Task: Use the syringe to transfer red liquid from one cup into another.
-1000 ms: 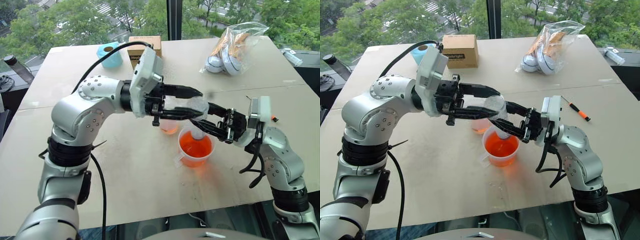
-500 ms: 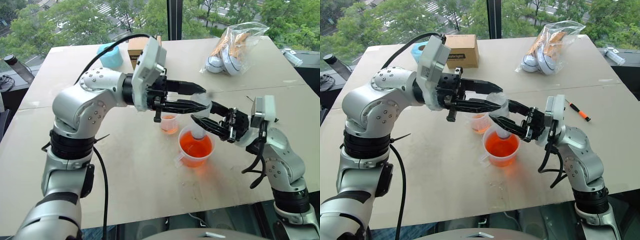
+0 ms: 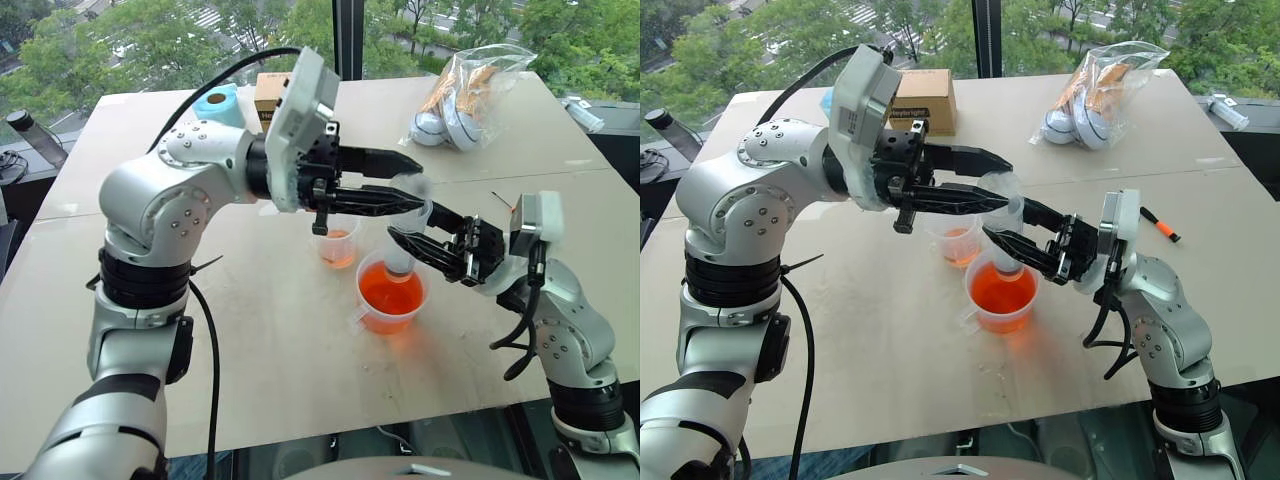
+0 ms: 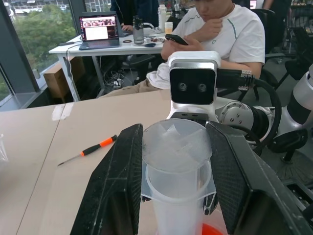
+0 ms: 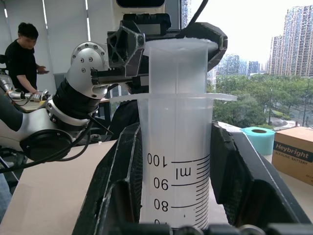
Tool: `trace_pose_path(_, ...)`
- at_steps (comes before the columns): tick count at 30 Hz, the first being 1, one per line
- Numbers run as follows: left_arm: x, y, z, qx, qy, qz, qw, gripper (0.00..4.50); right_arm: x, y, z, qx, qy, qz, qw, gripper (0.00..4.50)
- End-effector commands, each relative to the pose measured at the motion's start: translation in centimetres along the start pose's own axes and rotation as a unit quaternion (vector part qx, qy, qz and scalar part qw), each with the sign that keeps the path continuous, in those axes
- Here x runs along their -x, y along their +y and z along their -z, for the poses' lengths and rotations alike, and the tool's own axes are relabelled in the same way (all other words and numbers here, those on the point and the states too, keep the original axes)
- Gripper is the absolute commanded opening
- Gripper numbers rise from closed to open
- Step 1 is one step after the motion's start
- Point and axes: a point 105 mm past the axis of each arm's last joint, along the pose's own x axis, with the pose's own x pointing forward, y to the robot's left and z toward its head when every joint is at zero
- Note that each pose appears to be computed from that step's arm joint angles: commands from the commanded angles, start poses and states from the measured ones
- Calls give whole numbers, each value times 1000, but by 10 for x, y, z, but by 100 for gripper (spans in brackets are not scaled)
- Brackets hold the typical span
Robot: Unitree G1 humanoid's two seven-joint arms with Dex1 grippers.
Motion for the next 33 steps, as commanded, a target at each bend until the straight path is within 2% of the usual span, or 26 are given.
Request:
trace_pose_path(1, 8, 1, -35, -59, -48, -21, 997, 138, -1, 8, 8, -15, 18, -15, 1000, 142)
trace_pose_path(9, 11, 4, -35, -64, -53, -28, 996, 138, -3, 4, 4, -19, 5, -6, 1000, 142)
trace_pose_path(12, 13, 7, -36, -69, -58, -34, 995, 286, -3, 4, 2, -22, -1, -4, 1000, 142)
trace_pose_path(13, 13, 10, -37, -74, -59, -45, 995, 300, -4, 4, 1, -23, -3, -2, 1000, 142)
trace_pose_path(15, 14, 11, -37, -73, -60, -51, 994, 411, -4, 3, -1, -27, -9, 0, 1000, 142)
trace_pose_path(16, 15, 9, -38, -71, -62, -43, 995, 444, -4, 2, -2, -29, -11, 1, 1000, 142)
trace_pose_path(26, 33, 22, -61, -80, -97, -94, 988, 444, -6, -2, -28, -51, -46, 0, 998, 142)
trace_pose_path(33, 55, 43, -50, -121, -40, -178, 976, 444, -11, -19, -56, -90, -78, 4, 993, 142)
